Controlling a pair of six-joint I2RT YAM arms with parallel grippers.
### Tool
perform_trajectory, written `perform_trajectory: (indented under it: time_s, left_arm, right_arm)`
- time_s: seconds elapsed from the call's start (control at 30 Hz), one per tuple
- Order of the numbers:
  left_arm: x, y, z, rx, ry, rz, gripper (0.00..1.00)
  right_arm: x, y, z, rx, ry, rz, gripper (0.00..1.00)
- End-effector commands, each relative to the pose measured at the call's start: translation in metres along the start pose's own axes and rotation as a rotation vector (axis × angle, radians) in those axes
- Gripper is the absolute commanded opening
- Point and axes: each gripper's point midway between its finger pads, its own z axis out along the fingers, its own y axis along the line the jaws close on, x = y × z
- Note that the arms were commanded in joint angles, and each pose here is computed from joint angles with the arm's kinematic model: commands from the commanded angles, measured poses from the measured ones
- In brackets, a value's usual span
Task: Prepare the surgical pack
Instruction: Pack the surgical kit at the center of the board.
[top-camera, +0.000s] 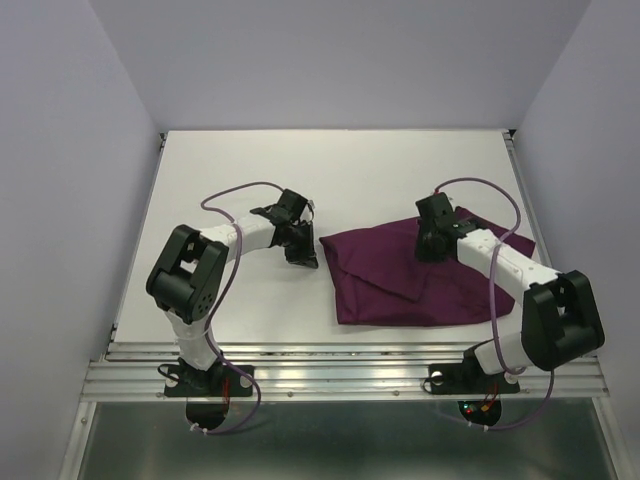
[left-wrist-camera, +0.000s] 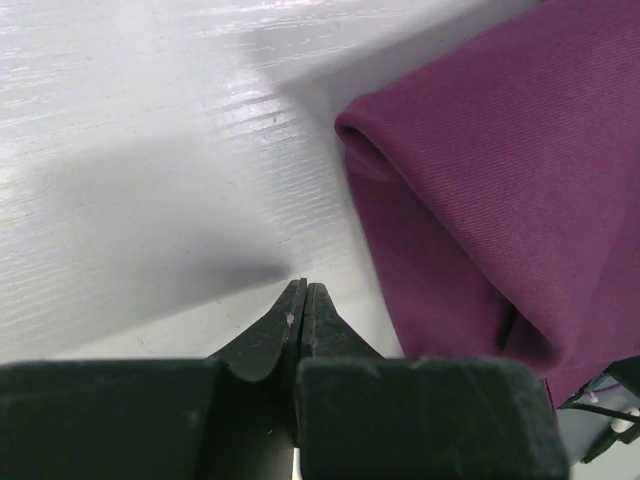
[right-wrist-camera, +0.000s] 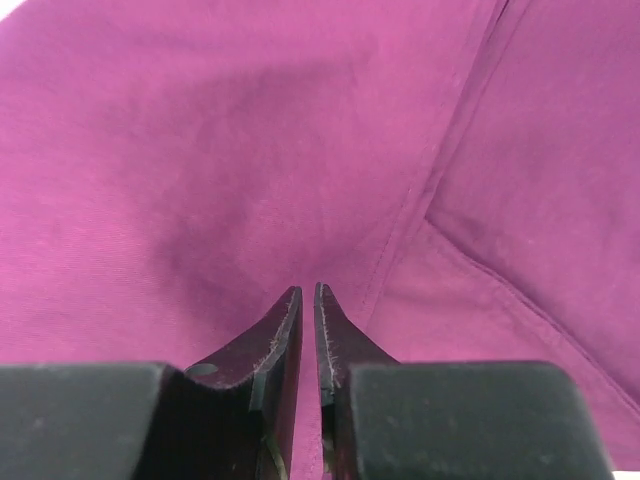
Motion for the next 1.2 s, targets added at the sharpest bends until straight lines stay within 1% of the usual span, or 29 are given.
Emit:
perform_trajectory:
  time_s: [0.0,0.07,0.1,0.13,0.17,0.2,0.23,0.37,0.47,0.57,0.6,0.63,0.67,0.7,0.73,0.77,0.83,0.87,0.93,1.0,1.03,1.17]
  left_arm:
    - [0.005,0.0,0.006,-0.004,0.009,0.011,0.0]
    - [0.006,-0.005,0.008,0.002,0.018,0.027,0.0]
    - [0.011,-0.006,0.013,-0.001,0.036,0.042,0.0]
    - [0.012,-0.009,0.015,0.006,0.044,0.051,0.0]
    - [0.015,-0.01,0.018,0.005,0.056,0.058,0.0]
    - [0.014,-0.015,0.019,0.013,0.057,0.068,0.0]
    - [0.018,-0.017,0.024,0.015,0.072,0.077,0.0]
    - [0.011,-0.026,0.032,0.043,0.081,0.087,0.0]
    - [-0.006,-0.036,0.031,0.056,0.054,0.105,0.0]
    - [-0.02,-0.035,0.033,0.054,0.036,0.1,0.0]
    - [-0.034,-0.034,0.031,0.061,0.013,0.088,0.0]
    - [-0.039,-0.029,0.035,0.056,0.016,0.081,0.0]
    - [-0.051,-0.031,0.033,0.062,-0.005,0.078,0.0]
    - [-0.062,-0.02,0.034,0.05,-0.016,0.057,0.0]
    - [-0.071,-0.016,0.032,0.038,-0.03,0.05,0.0]
    - [-0.084,-0.018,0.027,0.041,-0.056,0.049,0.0]
    - [-0.094,-0.011,0.017,0.03,-0.072,0.041,0.0]
    - [-0.096,-0.011,0.012,0.017,-0.078,0.044,0.0]
    - [-0.102,-0.013,-0.001,0.007,-0.107,0.057,0.0]
    - [-0.1,-0.012,-0.009,-0.009,-0.11,0.066,0.0]
    - [-0.102,-0.014,-0.018,-0.01,-0.129,0.07,0.0]
    - [-0.093,-0.013,-0.031,-0.013,-0.139,0.066,0.0]
  right_arm:
    - [0.016,0.017,0.016,-0.084,0.056,0.013,0.15]
    - [0.037,0.018,0.027,-0.098,0.115,0.018,0.14]
    - [0.041,0.026,0.03,-0.146,0.126,0.026,0.14]
    - [0.053,0.026,0.037,-0.154,0.156,0.031,0.14]
    - [0.049,0.031,0.037,-0.175,0.142,0.034,0.14]
    - [0.06,0.034,0.041,-0.193,0.177,0.048,0.14]
    - [0.06,0.039,0.045,-0.217,0.177,0.058,0.14]
    - [0.066,0.052,0.055,-0.264,0.203,0.109,0.13]
    - [0.064,0.063,0.065,-0.296,0.204,0.162,0.13]
    - [0.052,0.074,0.076,-0.307,0.182,0.219,0.13]
    - [0.048,0.078,0.078,-0.314,0.177,0.241,0.13]
    - [0.035,0.089,0.079,-0.342,0.149,0.244,0.13]
    - [0.035,0.092,0.085,-0.335,0.157,0.254,0.13]
    - [0.029,0.095,0.088,-0.34,0.148,0.255,0.13]
    - [0.014,0.102,0.088,-0.351,0.121,0.255,0.13]
    - [0.011,0.103,0.091,-0.343,0.118,0.25,0.13]
    - [-0.001,0.102,0.089,-0.317,0.096,0.238,0.13]
    - [-0.015,0.104,0.084,-0.318,0.062,0.22,0.13]
    - [-0.035,0.098,0.065,-0.296,-0.003,0.209,0.14]
    - [-0.052,0.093,0.049,-0.28,-0.069,0.194,0.15]
    - [-0.062,0.088,0.033,-0.276,-0.109,0.195,0.17]
    - [-0.063,0.079,0.006,-0.282,-0.139,0.171,0.18]
